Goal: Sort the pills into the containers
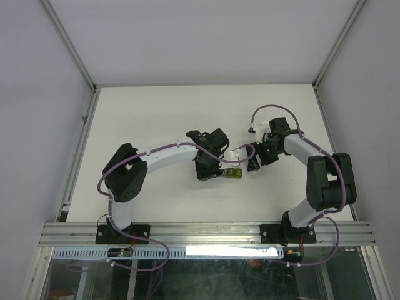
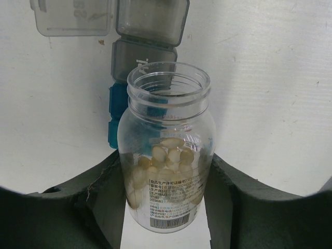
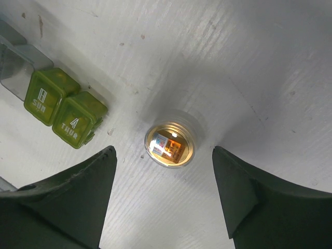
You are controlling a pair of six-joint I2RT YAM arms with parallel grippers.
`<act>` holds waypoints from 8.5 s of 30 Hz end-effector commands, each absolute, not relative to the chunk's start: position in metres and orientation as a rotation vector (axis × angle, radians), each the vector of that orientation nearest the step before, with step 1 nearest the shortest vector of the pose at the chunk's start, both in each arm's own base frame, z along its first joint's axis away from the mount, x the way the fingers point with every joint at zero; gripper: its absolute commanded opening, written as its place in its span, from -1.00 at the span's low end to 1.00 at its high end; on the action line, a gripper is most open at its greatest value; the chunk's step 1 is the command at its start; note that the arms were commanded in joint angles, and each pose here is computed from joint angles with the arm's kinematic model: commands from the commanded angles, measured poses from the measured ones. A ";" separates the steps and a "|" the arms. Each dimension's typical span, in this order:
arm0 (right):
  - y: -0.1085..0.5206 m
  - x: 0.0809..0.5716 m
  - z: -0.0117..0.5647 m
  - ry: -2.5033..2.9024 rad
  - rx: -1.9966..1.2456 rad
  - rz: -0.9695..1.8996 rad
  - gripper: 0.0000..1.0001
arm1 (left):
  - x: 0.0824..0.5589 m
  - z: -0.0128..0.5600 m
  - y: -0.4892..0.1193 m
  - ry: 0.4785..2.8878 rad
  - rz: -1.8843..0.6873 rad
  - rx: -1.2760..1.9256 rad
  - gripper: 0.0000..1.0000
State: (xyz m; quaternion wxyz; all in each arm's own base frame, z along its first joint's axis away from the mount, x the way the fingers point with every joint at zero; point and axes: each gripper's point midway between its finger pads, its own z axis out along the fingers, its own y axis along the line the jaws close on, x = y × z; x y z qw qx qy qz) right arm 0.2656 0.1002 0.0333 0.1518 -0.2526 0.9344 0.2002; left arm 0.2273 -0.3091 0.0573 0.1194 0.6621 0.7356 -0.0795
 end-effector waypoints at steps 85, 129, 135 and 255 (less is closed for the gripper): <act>0.106 0.275 0.053 2.610 -0.751 0.622 0.70 | 0.237 0.072 -0.332 2.153 -0.034 1.942 -1.00; 0.108 0.273 0.055 2.604 -0.748 0.650 0.74 | 0.244 0.074 -0.325 2.166 0.128 1.974 -1.00; 0.108 0.273 0.057 2.600 -0.743 0.656 0.75 | 0.241 0.080 -0.327 2.167 0.130 1.970 -1.00; 0.106 0.270 0.061 2.584 -0.737 0.677 0.78 | 0.239 0.074 -0.314 2.198 0.309 1.958 -1.00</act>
